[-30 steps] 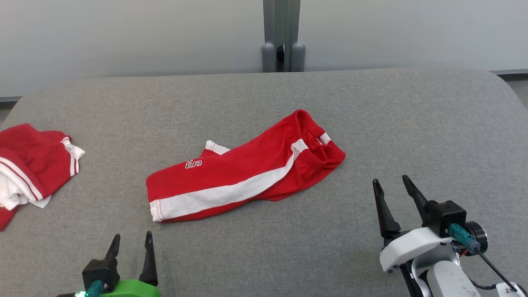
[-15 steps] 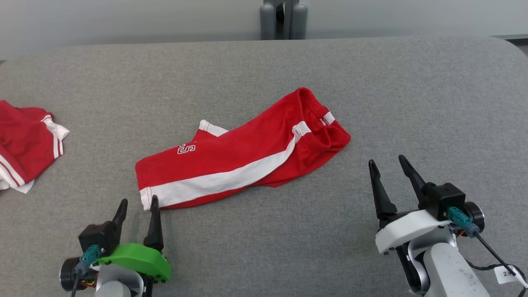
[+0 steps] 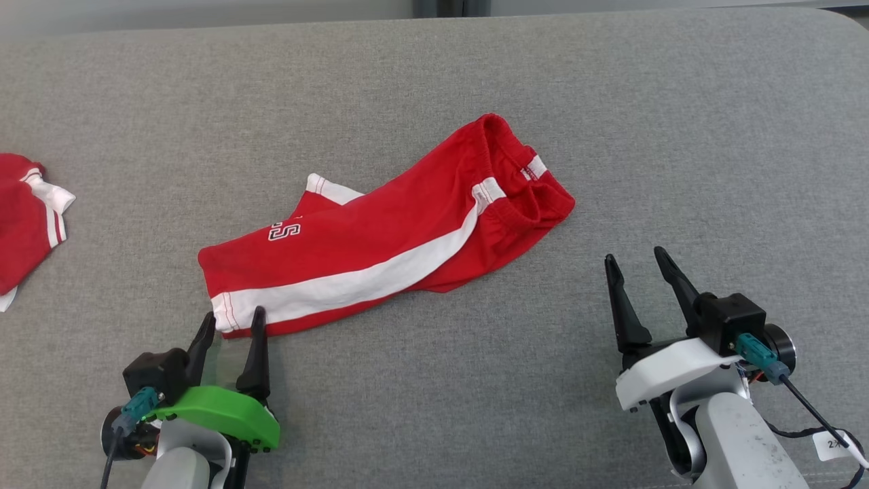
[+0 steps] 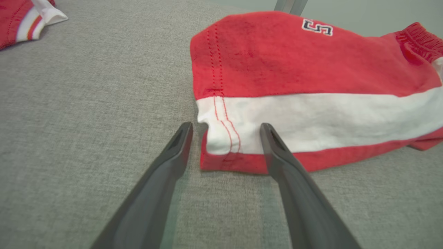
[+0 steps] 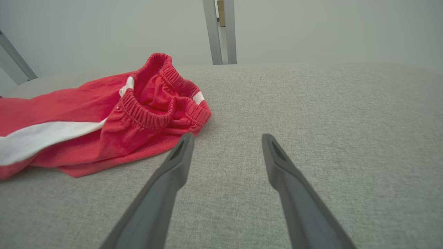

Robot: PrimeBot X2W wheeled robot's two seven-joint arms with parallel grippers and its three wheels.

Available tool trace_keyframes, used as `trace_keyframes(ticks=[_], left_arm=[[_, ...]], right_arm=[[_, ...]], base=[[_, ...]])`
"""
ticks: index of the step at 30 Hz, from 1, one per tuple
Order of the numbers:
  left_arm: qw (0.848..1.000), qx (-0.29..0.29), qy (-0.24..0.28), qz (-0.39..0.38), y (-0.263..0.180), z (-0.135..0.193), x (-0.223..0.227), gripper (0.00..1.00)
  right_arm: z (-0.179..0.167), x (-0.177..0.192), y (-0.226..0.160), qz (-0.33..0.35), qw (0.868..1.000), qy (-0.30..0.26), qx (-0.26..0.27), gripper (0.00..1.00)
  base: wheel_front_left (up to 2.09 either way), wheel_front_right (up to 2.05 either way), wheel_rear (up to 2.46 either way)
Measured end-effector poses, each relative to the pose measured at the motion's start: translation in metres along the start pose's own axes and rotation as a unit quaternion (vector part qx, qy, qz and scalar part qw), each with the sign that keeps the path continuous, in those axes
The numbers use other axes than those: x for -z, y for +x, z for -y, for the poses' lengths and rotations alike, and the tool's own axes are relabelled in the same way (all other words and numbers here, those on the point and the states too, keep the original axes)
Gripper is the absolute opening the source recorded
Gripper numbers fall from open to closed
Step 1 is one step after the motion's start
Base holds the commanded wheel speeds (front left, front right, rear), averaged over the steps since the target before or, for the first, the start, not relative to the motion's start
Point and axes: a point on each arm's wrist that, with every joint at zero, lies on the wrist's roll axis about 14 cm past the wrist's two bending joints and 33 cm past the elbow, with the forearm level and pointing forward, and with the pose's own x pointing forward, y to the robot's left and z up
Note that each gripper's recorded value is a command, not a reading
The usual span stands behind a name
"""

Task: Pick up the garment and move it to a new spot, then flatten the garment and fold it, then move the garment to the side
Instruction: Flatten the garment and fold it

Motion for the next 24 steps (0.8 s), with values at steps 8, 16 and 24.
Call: trace_keyframes(ticks=[8,16,24], left_arm=[[0.999,0.032,-0.007,0.007,-0.001,0.018,-0.004,1.00],[0.998,0.053,-0.016,0.017,-0.006,0.027,-0.011,1.00],[0.998,0.061,-0.019,0.022,-0.008,0.029,-0.014,0.78]], right_arm=[[-0.001,0.000,0.001,0.000,1.000,0.005,-0.001,1.00],[-0.005,-0.001,0.002,0.003,1.000,0.010,-0.005,1.00],[-0.007,-0.001,0.002,0.004,1.000,0.017,-0.007,1.00]], base=[[0.00,0.00,0.00],[0.00,0.00,0.00],[0.00,0.00,0.00]])
